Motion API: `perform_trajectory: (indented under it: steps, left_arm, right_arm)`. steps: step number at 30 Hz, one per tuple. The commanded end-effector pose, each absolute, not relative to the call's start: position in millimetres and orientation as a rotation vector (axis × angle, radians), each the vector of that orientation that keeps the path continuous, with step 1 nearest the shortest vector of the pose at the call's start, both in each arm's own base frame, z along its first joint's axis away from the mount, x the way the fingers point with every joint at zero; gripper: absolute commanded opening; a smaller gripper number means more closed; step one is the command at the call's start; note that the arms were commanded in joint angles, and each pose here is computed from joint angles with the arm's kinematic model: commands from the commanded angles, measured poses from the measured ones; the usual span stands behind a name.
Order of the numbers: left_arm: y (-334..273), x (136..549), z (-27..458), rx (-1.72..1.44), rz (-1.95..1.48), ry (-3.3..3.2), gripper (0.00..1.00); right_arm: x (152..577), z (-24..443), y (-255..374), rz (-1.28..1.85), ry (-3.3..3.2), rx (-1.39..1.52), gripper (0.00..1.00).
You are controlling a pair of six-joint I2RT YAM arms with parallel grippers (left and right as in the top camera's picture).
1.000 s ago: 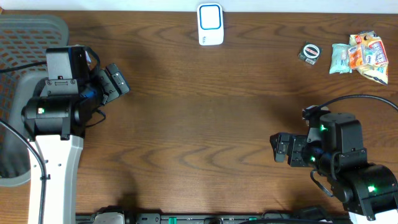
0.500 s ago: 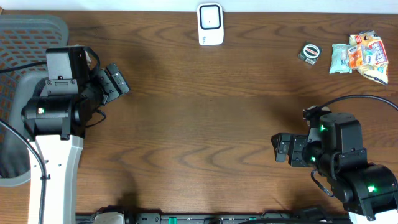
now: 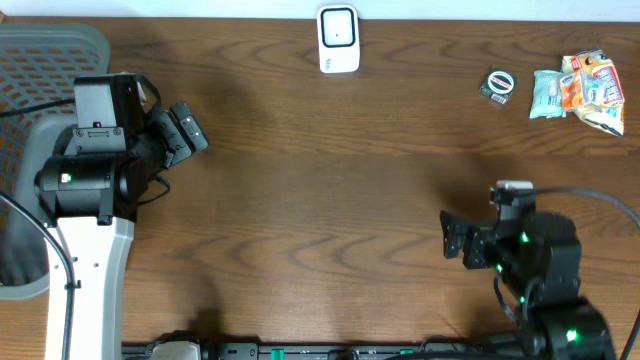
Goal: Scan the item barcode
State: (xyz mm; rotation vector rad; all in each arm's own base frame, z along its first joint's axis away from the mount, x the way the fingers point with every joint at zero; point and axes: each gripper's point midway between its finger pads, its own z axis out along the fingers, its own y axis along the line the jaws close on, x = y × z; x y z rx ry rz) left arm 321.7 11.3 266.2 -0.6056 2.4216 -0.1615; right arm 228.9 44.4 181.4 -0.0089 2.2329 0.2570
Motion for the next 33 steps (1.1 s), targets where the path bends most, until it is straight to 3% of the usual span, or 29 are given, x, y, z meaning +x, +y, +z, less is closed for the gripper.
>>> perform_trajectory:
  steps: [1,20,33]
  left_arm:
    - [14.9,322.1,269.7,-0.598,-0.143,2.412,0.98]
    - [14.9,322.1,269.7,-0.598,-0.143,2.412,0.98]
    - [14.9,322.1,269.7,-0.598,-0.143,2.412,0.98]
  right_arm:
    - [226.3,179.9,49.1,0.262,2.105,-0.162,0.99]
    - [244.9,200.1,40.5,0.169,1.538,-0.199,0.99]
    - [244.0,192.9,28.4,0.122,1.492,-0.153,0.99]
